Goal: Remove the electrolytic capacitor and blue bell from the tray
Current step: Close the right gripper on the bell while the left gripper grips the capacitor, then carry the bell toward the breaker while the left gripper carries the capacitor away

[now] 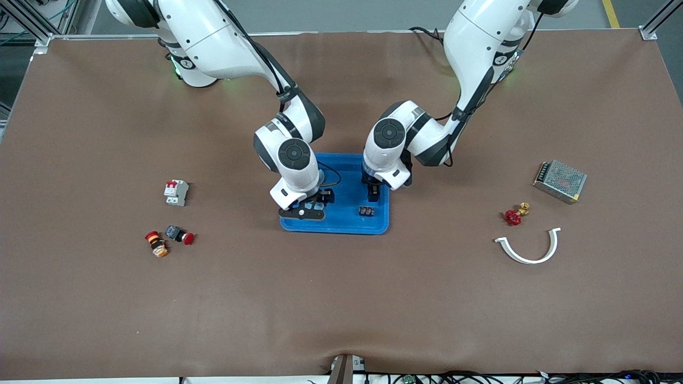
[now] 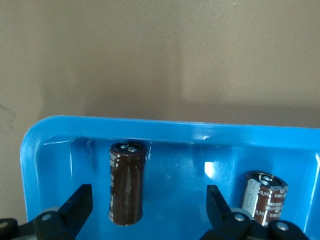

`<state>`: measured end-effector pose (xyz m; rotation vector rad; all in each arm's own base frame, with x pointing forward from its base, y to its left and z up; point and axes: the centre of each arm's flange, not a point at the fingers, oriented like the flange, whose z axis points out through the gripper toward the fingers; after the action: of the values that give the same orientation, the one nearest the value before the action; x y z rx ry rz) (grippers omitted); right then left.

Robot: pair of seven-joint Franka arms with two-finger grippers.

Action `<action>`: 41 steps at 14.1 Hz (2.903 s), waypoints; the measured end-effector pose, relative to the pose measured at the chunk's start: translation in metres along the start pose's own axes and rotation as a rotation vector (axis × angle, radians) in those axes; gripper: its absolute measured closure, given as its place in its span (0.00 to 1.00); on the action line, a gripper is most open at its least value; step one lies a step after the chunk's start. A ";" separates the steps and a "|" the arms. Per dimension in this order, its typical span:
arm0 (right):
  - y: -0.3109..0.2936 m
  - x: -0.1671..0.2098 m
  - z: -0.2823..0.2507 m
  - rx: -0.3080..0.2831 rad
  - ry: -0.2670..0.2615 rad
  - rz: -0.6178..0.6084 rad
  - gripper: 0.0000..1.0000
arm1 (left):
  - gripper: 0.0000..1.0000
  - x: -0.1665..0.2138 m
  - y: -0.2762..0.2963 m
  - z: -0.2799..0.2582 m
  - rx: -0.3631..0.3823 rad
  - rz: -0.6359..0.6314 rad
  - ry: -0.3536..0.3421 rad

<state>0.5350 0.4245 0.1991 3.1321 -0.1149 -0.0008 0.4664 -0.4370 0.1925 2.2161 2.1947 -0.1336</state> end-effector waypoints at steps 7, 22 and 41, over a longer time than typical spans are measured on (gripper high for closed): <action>-0.004 -0.004 0.013 0.003 0.003 -0.008 0.00 | 0.10 0.000 -0.001 0.002 0.002 0.001 0.002; -0.008 -0.002 0.017 0.015 0.026 -0.014 0.33 | 0.70 -0.014 0.007 -0.023 0.046 0.112 0.050; 0.176 0.087 -0.226 -0.027 -0.094 -0.439 0.33 | 0.70 0.156 0.115 -0.182 0.088 1.092 0.006</action>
<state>0.6088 0.2440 0.4263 3.0563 0.5644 -0.1496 0.5906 -0.2697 0.3570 3.0539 0.7225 -0.1847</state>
